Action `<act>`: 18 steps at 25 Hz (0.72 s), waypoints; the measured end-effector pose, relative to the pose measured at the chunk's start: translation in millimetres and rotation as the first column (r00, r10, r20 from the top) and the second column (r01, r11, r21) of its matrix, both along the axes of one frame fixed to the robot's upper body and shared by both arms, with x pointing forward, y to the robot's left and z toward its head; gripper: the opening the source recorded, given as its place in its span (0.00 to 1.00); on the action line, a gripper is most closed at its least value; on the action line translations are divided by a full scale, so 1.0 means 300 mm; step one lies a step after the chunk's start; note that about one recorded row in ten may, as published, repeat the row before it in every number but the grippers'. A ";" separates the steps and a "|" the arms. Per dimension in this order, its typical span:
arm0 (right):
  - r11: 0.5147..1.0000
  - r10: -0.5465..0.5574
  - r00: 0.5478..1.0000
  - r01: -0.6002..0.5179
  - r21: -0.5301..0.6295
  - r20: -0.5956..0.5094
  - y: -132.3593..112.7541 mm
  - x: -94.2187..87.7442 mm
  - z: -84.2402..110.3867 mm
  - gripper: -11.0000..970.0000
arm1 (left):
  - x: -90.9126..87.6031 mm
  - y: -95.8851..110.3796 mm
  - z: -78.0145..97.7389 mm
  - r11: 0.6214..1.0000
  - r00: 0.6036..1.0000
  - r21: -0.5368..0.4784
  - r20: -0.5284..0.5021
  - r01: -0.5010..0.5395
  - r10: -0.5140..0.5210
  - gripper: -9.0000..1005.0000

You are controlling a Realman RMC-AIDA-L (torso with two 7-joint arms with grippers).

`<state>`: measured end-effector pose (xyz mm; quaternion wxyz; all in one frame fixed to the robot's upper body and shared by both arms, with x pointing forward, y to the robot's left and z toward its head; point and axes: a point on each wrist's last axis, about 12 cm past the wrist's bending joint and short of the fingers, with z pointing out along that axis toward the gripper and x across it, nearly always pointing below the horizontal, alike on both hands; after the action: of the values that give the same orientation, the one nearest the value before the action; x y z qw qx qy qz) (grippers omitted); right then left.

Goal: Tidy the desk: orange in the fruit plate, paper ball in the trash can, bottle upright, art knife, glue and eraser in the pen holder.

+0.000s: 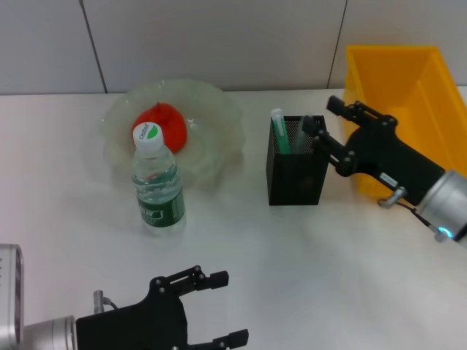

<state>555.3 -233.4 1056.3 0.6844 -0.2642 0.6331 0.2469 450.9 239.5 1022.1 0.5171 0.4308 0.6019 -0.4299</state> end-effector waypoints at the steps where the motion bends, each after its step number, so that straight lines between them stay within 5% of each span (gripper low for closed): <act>1: 0.999 0.006 1.000 -0.006 0.044 0.003 -0.022 -0.021 0.008 0.41 | -0.002 0.003 -0.001 1.000 1.000 0.000 0.000 -0.003 0.003 0.80; 7: 0.989 0.080 0.997 -0.082 0.119 0.019 -0.091 -0.130 0.014 0.61 | -0.002 0.010 0.000 1.000 1.000 0.003 0.005 -0.008 0.008 0.80; 13: 0.978 0.193 0.978 -0.185 0.095 -0.081 -0.207 -0.276 -0.018 0.80 | 0.006 0.023 0.003 1.000 1.000 0.013 0.017 -0.018 0.018 0.80; 18: 0.949 0.313 0.934 -0.314 0.024 -0.170 -0.220 -0.347 -0.056 0.80 | 0.012 0.039 0.004 0.999 0.999 0.028 0.020 -0.028 0.028 0.80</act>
<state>451.2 -299.4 1039.5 0.5789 -0.3408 0.6398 0.3734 454.5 251.2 1023.2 0.5229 0.4337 0.6087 -0.4098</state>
